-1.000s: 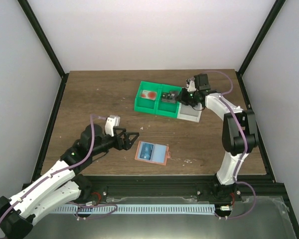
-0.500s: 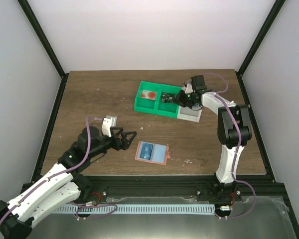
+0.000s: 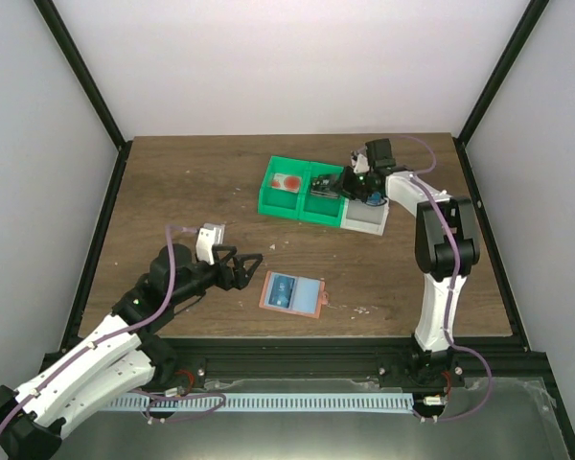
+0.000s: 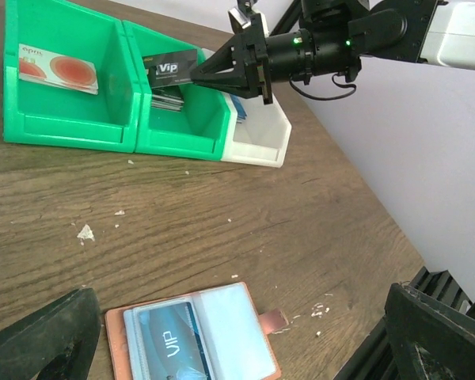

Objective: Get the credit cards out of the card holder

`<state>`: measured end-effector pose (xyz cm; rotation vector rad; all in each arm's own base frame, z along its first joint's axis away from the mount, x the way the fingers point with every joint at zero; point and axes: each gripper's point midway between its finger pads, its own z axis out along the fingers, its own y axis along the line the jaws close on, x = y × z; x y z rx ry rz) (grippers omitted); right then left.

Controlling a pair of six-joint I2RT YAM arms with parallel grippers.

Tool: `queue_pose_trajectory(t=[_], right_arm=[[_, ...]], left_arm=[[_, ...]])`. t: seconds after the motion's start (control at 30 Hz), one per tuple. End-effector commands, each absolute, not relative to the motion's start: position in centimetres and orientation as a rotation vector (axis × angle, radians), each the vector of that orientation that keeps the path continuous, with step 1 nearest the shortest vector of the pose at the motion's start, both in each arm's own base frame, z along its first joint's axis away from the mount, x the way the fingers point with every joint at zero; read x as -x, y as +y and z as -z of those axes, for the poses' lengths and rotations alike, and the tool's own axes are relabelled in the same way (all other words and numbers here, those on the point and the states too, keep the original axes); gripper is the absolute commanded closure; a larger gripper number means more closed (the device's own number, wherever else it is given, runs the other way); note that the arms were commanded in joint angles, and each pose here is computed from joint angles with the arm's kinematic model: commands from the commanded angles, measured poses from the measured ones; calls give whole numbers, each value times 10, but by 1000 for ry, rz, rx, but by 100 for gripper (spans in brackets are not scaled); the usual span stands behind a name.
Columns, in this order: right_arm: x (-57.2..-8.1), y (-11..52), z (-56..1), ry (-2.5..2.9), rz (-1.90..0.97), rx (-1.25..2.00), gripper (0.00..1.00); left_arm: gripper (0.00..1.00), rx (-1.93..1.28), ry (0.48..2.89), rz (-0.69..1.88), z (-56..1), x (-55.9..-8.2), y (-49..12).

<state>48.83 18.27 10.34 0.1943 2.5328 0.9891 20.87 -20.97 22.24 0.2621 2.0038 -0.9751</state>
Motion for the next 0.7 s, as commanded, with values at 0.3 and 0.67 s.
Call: queue_pose_trajectory(t=[0.3, 0.67], right_arm=[[-512, 184, -109, 2509, -1001, -179, 99], [-517, 183, -100, 2528, -990, -210, 93]], left_arm=[[0, -254, 1984, 959, -225, -210, -206], [0, -256, 1977, 955, -229, -208, -204]])
